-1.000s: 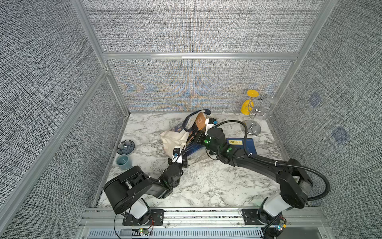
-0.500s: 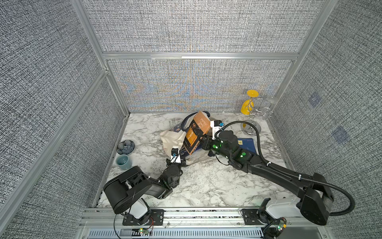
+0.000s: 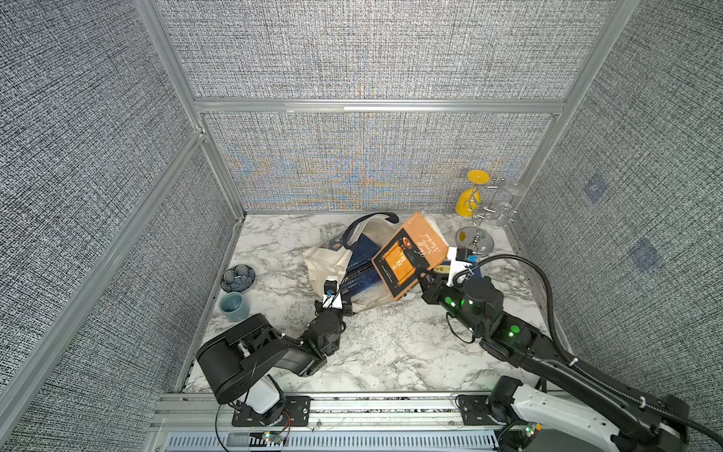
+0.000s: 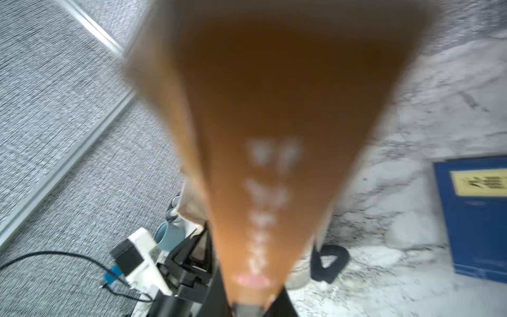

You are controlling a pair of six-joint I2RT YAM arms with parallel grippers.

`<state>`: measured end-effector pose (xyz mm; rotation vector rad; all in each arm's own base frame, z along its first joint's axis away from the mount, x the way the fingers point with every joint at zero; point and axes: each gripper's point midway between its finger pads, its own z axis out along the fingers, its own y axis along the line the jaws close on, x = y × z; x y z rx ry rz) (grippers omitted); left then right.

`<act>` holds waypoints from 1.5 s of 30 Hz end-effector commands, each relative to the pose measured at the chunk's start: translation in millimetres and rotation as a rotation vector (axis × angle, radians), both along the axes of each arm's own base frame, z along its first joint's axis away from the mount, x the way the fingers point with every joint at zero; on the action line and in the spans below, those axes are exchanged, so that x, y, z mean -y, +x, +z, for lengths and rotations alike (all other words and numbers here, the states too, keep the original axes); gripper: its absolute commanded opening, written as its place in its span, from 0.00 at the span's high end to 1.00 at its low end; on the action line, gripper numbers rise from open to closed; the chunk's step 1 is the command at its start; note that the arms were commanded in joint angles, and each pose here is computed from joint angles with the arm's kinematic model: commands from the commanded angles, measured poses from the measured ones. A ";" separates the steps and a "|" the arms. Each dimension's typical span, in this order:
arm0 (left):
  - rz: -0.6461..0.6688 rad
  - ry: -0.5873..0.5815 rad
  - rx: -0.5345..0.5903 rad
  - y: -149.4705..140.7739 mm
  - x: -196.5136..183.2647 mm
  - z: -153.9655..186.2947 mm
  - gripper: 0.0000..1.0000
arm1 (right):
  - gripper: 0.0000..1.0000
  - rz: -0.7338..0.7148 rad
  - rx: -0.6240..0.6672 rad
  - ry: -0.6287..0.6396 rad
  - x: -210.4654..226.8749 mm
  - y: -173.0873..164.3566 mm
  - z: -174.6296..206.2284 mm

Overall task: Take out the books from the canvas bag
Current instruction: Place the book at the center of the board.

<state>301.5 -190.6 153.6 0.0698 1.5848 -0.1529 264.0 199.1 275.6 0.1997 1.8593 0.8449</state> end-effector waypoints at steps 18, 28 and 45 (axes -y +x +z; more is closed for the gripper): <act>-0.016 -0.049 0.033 0.4 5.0 12.8 1.00 | 1.00 -0.648 -0.276 0.246 146.9 -49.6 -140.2; -0.010 -0.041 0.039 0.1 3.6 14.9 1.00 | 1.00 -0.647 -0.293 0.238 149.6 -55.4 -143.2; -0.022 -0.058 0.045 -2.6 4.6 18.5 1.00 | 1.00 -0.677 -0.533 0.366 137.0 -72.2 -210.1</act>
